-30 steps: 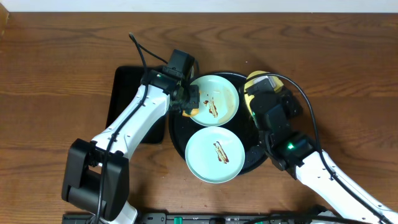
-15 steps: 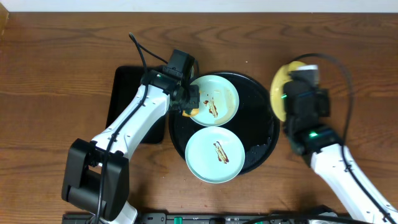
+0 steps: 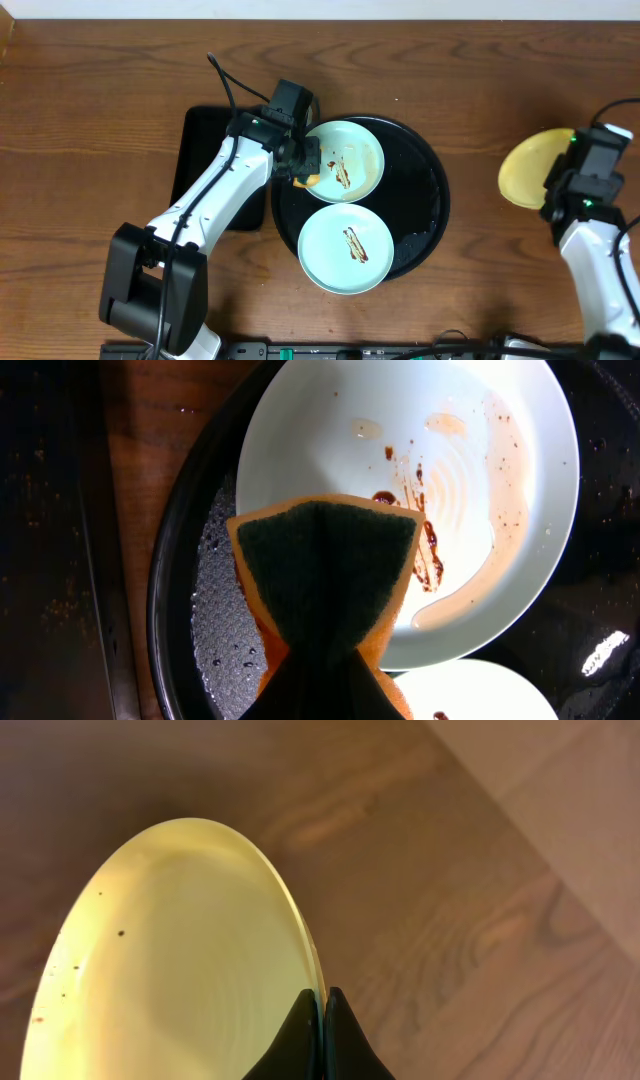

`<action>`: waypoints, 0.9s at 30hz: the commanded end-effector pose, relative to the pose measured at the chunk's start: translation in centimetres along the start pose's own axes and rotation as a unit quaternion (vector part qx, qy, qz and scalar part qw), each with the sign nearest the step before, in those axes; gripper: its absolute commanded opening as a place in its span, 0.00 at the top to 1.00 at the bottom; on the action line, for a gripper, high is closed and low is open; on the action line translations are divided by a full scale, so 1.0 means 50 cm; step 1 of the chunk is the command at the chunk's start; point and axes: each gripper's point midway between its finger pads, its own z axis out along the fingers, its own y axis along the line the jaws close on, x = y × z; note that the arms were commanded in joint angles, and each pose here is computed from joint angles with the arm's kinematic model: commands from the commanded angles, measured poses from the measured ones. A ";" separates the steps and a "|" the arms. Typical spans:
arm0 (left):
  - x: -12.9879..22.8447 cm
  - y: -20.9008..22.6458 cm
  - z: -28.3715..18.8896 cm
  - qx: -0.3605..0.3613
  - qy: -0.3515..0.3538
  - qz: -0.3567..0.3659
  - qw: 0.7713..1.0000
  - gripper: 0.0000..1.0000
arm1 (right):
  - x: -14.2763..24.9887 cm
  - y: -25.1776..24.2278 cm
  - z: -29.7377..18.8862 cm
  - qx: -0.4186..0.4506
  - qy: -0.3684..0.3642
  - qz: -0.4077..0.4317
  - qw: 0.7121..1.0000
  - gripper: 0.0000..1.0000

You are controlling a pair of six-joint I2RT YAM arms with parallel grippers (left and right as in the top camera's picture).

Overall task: Clean dirty plates on tray and stack at the side
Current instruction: 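Lift the yellow plate with right gripper and set it on the table right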

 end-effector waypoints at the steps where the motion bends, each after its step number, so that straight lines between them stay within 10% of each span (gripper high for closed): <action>1: -0.001 0.006 -0.005 -0.006 -0.004 0.003 1.000 0.92 | 0.008 -0.016 0.033 0.006 0.016 0.025 1.000 0.99; 17: 0.000 0.007 -0.005 -0.007 -0.002 0.003 1.000 0.92 | 0.040 0.131 0.029 -0.209 0.058 0.028 0.976 0.83; 27: 0.008 0.010 -0.005 -0.010 0.006 0.002 1.000 0.86 | 0.082 0.344 -0.159 -0.491 0.118 -0.019 0.863 0.72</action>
